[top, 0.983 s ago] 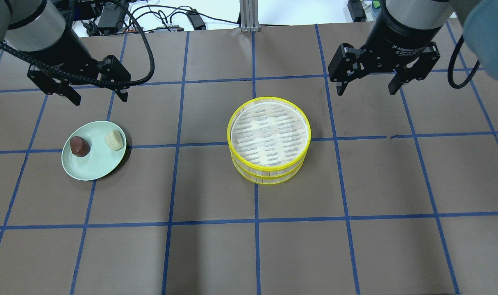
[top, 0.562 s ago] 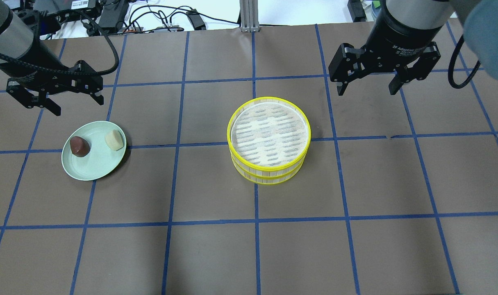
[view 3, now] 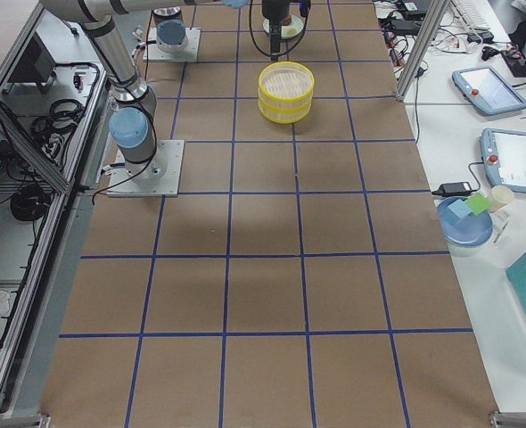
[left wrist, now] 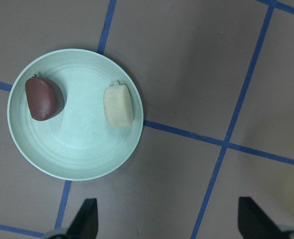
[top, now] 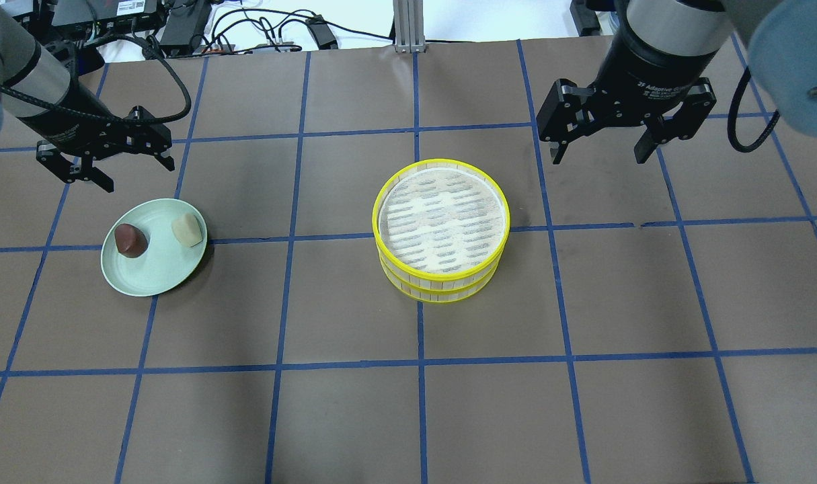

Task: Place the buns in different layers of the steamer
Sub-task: 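Move left gripper over the white bun while right gripper reaches the steamer, then grasp the white bun with left gripper while right gripper grips top tier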

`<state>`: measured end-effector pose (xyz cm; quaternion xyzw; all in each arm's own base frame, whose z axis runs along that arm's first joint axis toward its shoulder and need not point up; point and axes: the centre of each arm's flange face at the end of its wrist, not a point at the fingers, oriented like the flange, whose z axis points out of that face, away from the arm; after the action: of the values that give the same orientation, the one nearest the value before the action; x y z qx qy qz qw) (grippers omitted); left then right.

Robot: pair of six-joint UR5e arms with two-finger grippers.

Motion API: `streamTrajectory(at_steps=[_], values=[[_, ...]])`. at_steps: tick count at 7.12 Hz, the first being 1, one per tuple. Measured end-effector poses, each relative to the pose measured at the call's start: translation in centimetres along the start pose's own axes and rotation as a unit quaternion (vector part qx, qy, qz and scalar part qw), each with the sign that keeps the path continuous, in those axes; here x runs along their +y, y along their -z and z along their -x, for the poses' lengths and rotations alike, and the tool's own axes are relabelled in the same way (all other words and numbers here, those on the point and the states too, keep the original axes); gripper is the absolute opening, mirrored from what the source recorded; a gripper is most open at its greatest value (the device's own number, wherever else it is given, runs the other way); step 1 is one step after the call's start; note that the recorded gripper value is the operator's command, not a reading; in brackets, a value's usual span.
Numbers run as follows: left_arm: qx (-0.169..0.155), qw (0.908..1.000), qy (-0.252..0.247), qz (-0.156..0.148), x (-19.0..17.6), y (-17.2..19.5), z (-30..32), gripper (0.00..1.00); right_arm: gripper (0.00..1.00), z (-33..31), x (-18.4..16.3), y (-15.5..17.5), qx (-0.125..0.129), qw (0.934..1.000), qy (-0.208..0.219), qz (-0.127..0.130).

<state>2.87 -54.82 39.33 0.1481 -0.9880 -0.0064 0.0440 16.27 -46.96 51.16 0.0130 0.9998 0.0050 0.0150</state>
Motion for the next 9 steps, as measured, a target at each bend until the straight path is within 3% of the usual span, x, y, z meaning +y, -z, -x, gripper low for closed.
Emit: streamTrajectory(at_steps=[2,4,6,7,9], values=[[0.007,0.9998,0.012,0.017,-2.5,-4.8,2.1,1.0,1.0,2.0,-2.6,-4.2,0.003,0.9997,0.004,0.023],[0.066,0.9966,0.026,0.041,-4.3,-9.5,4.2,1.0,0.98,5.1,-6.2,-12.3,0.009,0.9996,0.014,0.021],[0.085,0.9947,0.02,0.054,-5.7,-13.0,5.2,1.0,0.89,5.9,-7.5,-18.6,0.017,0.9994,0.018,0.023],[0.085,0.9943,0.018,0.062,-6.2,-14.4,5.9,1.0,0.61,5.8,-7.8,-20.7,0.024,0.9992,0.018,0.026],[0.062,0.9947,0.02,0.08,-6.5,-16.5,7.4,1.0,0.3,5.9,-8.0,-23.1,0.025,0.9989,0.018,0.036]])
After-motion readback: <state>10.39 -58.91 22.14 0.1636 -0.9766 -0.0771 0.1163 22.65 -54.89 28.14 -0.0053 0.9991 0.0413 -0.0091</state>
